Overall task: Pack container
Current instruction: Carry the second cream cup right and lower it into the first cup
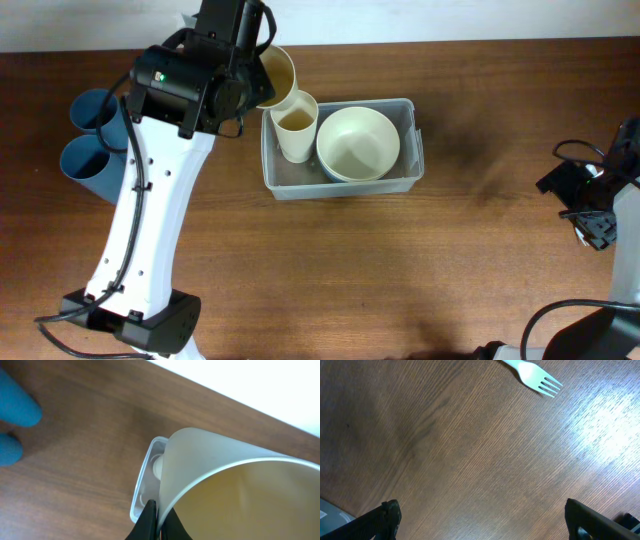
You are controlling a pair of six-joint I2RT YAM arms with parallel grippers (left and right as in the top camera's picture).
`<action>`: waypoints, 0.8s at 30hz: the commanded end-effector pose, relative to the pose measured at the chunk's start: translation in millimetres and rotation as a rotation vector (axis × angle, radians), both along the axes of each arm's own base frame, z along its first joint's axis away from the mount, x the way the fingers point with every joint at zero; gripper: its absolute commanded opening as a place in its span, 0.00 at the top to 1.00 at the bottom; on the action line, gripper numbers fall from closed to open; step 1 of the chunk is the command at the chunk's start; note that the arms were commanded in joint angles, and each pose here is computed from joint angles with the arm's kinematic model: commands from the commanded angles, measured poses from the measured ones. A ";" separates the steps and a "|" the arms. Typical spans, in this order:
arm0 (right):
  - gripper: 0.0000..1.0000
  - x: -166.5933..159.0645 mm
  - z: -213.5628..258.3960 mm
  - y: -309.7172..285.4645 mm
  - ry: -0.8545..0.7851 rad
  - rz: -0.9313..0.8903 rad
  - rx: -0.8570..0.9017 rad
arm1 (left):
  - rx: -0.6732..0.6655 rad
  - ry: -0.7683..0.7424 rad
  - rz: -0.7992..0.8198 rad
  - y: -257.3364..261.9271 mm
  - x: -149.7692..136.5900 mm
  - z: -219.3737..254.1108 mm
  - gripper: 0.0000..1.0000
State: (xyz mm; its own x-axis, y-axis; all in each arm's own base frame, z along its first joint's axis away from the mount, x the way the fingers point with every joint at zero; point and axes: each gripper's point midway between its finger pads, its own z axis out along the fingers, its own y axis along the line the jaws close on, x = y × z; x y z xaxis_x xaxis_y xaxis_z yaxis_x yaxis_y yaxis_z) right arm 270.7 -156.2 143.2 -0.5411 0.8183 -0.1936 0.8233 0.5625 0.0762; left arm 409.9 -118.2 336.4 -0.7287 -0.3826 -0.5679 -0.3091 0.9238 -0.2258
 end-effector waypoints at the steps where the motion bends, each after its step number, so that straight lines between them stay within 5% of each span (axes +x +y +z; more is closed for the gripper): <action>1: 0.01 -3.1 -0.6 -2.9 0.008 -0.010 -0.010 | 0.001 -0.030 -0.014 -1.9 2.2 7.5 0.98; 24: 0.01 -3.1 -0.6 -2.8 0.008 -0.009 -0.010 | -0.019 0.073 -0.053 -17.2 9.6 -26.0 0.98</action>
